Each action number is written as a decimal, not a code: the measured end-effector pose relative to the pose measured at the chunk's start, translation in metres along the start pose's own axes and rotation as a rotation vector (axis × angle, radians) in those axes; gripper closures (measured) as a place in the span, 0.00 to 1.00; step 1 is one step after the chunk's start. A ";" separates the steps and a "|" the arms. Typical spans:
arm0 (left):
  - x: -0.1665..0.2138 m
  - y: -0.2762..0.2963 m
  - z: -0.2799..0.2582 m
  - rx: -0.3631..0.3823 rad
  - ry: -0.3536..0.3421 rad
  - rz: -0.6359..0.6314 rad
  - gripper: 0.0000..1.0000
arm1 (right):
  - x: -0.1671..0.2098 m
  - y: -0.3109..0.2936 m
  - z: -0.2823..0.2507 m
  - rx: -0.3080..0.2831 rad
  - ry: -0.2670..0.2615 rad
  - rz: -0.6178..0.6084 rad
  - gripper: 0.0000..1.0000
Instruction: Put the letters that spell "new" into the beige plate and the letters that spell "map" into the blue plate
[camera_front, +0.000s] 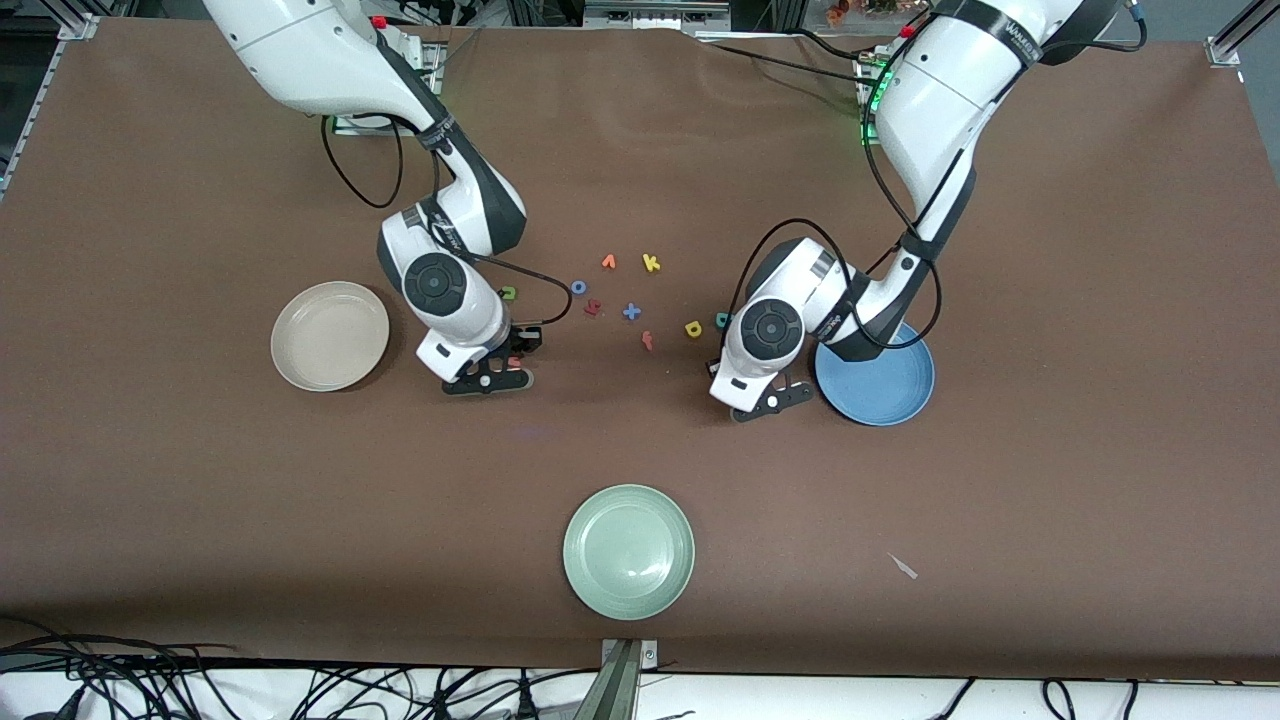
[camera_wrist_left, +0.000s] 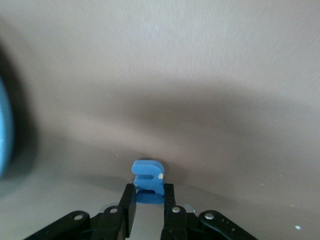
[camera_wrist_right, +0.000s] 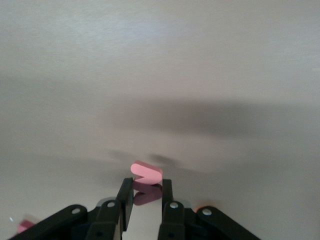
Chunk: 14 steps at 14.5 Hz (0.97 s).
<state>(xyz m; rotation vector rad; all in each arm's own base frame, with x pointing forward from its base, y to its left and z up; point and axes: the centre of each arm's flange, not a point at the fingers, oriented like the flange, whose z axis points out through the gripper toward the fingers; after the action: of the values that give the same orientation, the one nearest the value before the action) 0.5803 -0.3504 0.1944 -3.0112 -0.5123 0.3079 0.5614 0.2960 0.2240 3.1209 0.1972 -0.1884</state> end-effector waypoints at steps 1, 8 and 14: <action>0.006 -0.007 -0.019 0.008 0.002 0.011 0.74 | 0.001 0.013 -0.010 -0.018 -0.013 -0.019 0.73; 0.090 -0.142 -0.064 0.048 -0.093 0.253 0.74 | -0.023 0.139 -0.048 -0.083 -0.066 -0.182 0.73; 0.086 -0.152 -0.009 0.069 -0.185 0.312 0.42 | -0.054 0.230 -0.019 -0.089 -0.117 -0.180 0.73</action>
<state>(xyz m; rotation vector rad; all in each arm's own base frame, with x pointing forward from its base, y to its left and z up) 0.6131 -0.1788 0.2032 -3.0035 -0.0367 0.6129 0.5397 0.0610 0.2499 2.9909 0.4714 -0.3522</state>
